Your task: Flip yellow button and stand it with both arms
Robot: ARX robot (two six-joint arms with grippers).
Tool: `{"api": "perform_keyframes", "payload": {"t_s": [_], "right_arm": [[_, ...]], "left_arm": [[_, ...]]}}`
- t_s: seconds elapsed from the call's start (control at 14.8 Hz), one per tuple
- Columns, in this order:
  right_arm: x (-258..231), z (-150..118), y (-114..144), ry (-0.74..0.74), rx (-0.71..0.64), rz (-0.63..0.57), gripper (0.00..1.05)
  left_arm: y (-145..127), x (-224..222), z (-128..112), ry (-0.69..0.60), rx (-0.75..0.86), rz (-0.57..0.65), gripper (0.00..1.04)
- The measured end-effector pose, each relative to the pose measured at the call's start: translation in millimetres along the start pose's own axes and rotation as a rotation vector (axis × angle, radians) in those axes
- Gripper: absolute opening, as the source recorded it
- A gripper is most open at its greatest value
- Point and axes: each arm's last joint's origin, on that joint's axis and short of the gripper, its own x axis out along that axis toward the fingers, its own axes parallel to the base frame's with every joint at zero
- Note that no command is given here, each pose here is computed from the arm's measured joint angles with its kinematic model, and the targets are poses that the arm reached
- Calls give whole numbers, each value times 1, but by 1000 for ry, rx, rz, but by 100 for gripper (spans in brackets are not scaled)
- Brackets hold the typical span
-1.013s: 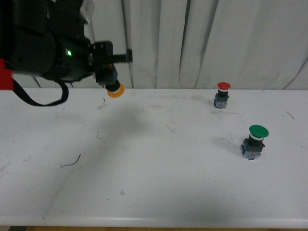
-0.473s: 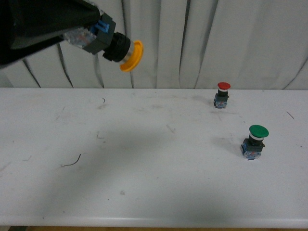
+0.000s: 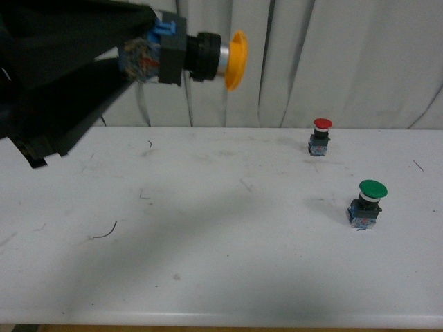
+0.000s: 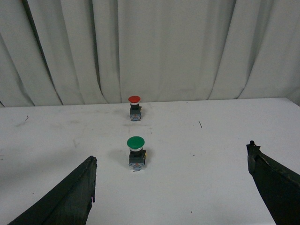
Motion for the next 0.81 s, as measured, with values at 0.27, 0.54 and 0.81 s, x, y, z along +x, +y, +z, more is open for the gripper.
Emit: {"api": "perform_keyframes", "payload": {"t_s": [0.27, 0.54, 0.81], "right_arm": [[0, 0, 0, 0, 0, 0, 98], [0, 0, 0, 0, 0, 0, 98], [36, 17, -23, -47, 139, -115, 98]], "left_arm": [[7, 12, -19, 45, -199, 30, 32], [-1, 24, -9, 17, -186, -8, 32], [5, 30, -11, 18, -185, 7, 32]]}}
